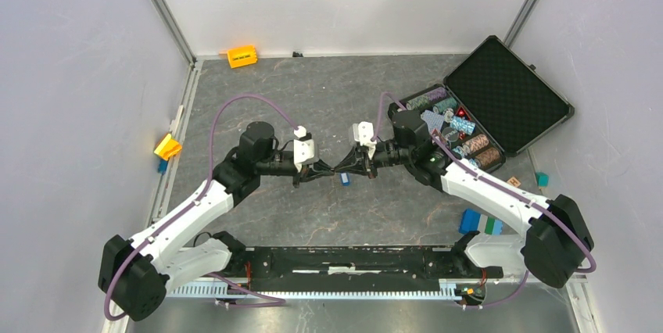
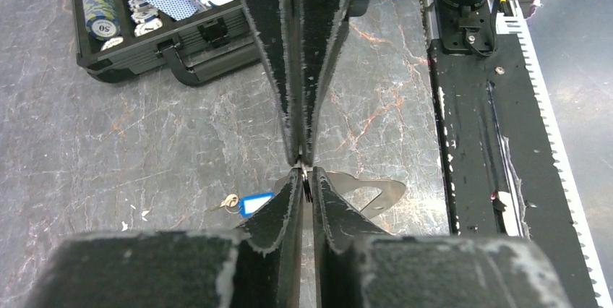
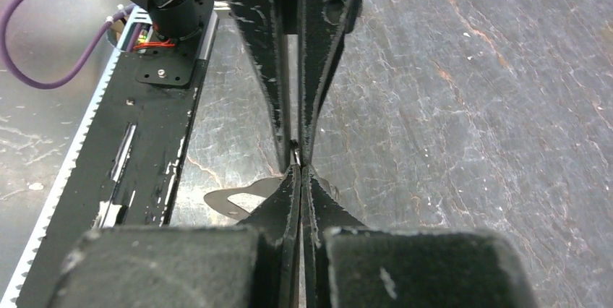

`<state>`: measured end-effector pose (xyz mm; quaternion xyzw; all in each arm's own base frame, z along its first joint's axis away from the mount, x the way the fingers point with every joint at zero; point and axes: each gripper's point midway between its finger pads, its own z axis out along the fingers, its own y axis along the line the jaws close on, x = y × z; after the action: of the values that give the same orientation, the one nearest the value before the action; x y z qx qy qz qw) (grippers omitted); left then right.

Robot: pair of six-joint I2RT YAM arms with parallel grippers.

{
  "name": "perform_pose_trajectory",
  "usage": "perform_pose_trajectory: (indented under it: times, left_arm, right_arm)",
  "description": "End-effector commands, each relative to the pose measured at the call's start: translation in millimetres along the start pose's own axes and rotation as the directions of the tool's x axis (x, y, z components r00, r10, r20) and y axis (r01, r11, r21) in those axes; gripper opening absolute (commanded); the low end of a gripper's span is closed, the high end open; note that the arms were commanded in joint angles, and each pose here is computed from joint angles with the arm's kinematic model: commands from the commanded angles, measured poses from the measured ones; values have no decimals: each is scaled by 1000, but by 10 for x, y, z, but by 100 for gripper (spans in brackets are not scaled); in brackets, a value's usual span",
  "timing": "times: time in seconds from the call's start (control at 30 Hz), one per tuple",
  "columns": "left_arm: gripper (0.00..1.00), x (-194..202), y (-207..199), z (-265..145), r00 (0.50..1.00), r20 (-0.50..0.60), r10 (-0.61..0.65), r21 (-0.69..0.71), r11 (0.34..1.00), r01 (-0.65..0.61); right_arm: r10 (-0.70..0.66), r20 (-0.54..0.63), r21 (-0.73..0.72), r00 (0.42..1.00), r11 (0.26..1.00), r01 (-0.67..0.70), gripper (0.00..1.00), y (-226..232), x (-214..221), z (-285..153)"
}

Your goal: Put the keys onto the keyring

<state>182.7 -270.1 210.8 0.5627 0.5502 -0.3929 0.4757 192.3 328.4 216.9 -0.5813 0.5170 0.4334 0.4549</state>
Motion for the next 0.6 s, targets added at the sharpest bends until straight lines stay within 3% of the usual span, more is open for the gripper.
perform_pose_trajectory:
  times: [0.0,0.57]
  left_arm:
    - [17,-155,-83,-15,996,58,61,35,997,-63]
    - [42,-71,48,-26,997,11,77,-34,996,-77]
  right_arm:
    - [-62,-13,91,998,994,63,0,-164,-19,-47]
    - [-86,-44,111,995,990,90,0,-183,33,-91]
